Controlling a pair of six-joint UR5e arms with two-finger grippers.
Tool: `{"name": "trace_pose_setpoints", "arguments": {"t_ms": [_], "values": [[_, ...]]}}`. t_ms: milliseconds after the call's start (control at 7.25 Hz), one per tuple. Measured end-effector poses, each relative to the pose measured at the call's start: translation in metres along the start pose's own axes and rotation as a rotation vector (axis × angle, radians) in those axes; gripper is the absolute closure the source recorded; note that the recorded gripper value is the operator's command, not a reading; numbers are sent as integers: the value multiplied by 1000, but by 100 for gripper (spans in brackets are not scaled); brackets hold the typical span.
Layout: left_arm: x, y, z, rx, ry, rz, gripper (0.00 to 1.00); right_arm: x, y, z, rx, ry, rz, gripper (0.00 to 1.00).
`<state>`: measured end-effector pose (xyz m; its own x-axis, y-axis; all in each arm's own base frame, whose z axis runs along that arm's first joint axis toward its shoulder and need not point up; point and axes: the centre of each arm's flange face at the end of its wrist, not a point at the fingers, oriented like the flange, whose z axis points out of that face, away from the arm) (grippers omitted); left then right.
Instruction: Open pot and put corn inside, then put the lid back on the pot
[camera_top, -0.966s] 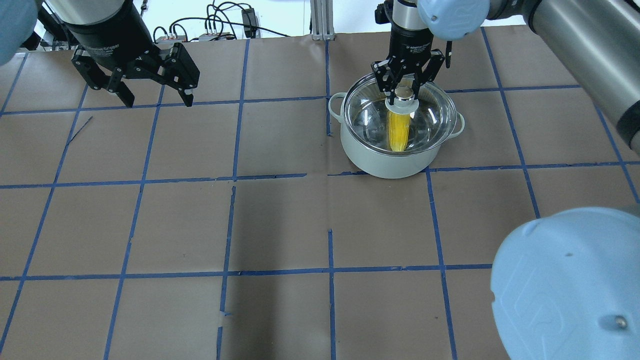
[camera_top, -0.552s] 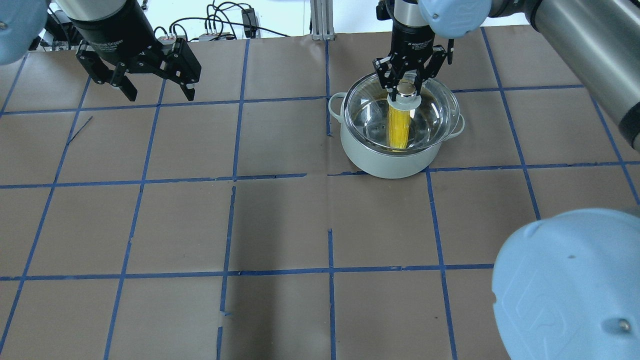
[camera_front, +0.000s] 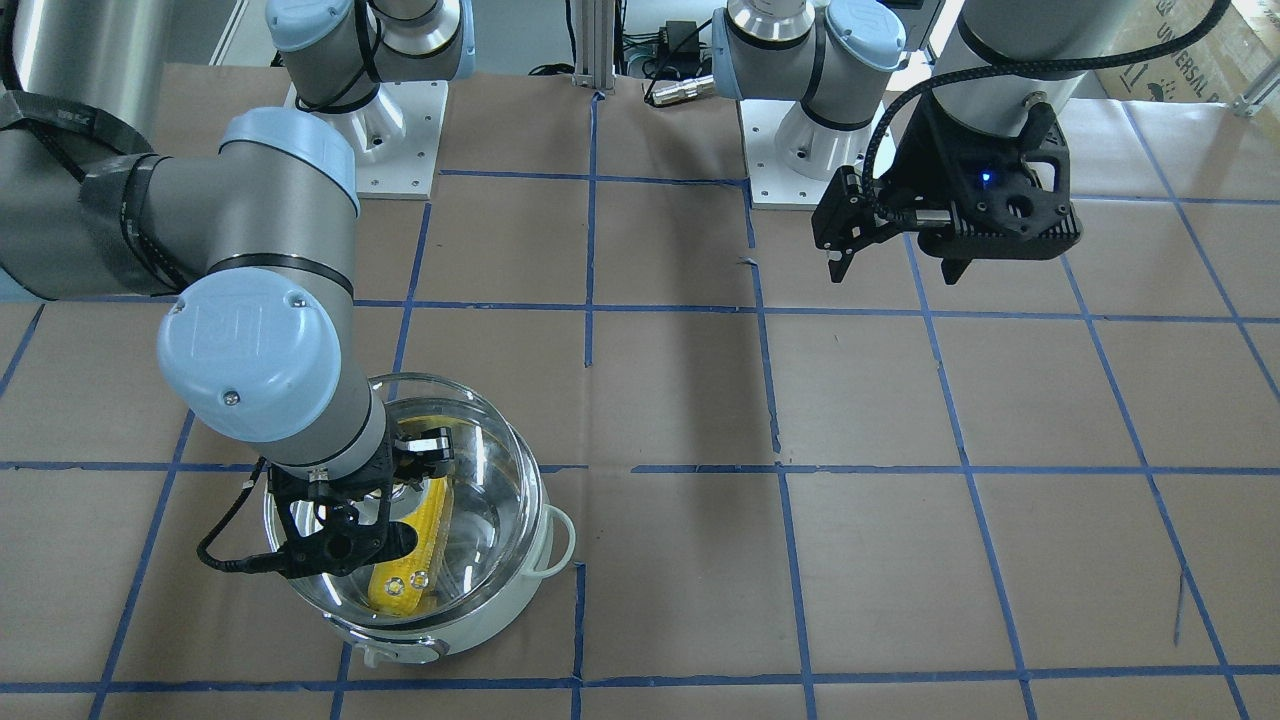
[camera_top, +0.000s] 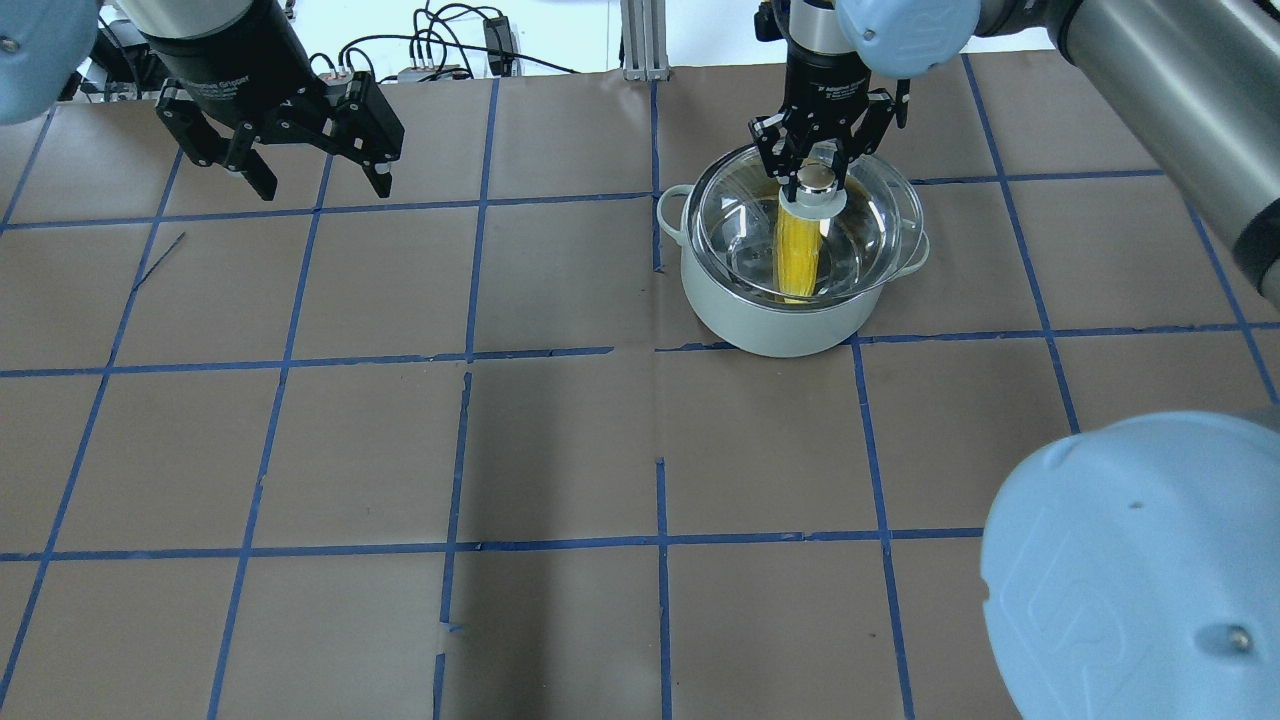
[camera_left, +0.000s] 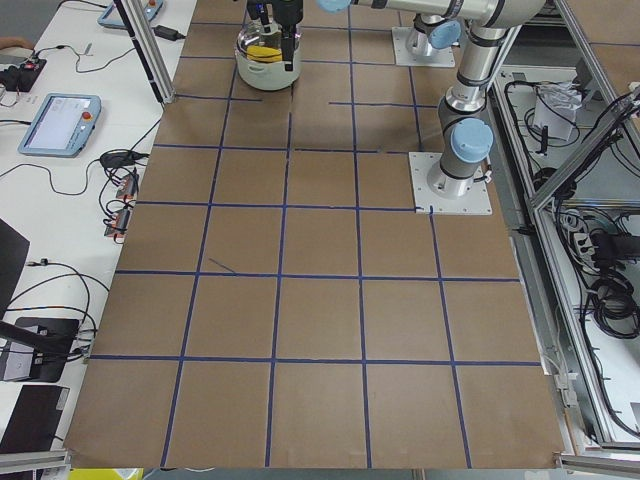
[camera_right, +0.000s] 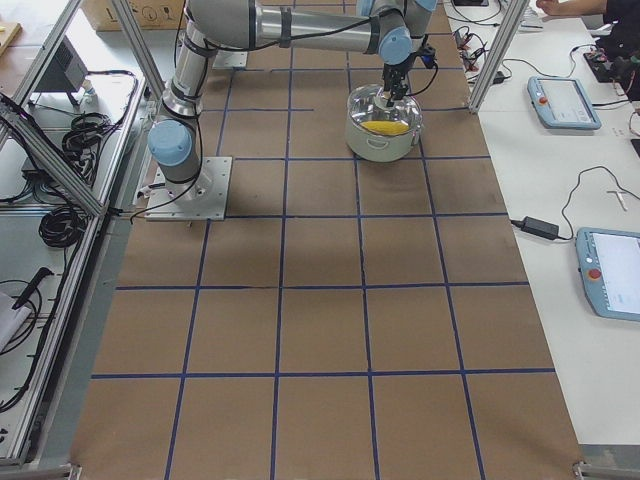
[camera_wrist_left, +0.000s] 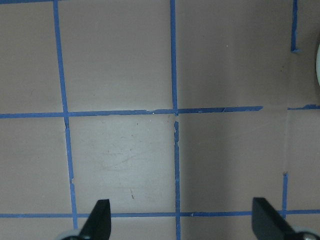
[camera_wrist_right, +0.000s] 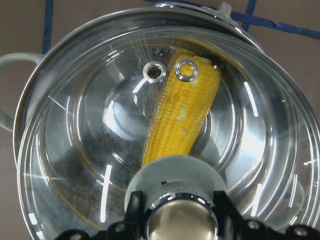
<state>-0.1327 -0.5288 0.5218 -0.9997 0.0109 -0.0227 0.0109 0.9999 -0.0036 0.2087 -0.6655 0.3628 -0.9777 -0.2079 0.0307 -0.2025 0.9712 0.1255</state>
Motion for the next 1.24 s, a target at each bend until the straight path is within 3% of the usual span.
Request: {"name": "trace_pose_setpoints", "arguments": {"t_ms": [1241], "values": [[0,2,-4,8,1,-1,0,-4,-1,-4,16,-14,12,82]]}}
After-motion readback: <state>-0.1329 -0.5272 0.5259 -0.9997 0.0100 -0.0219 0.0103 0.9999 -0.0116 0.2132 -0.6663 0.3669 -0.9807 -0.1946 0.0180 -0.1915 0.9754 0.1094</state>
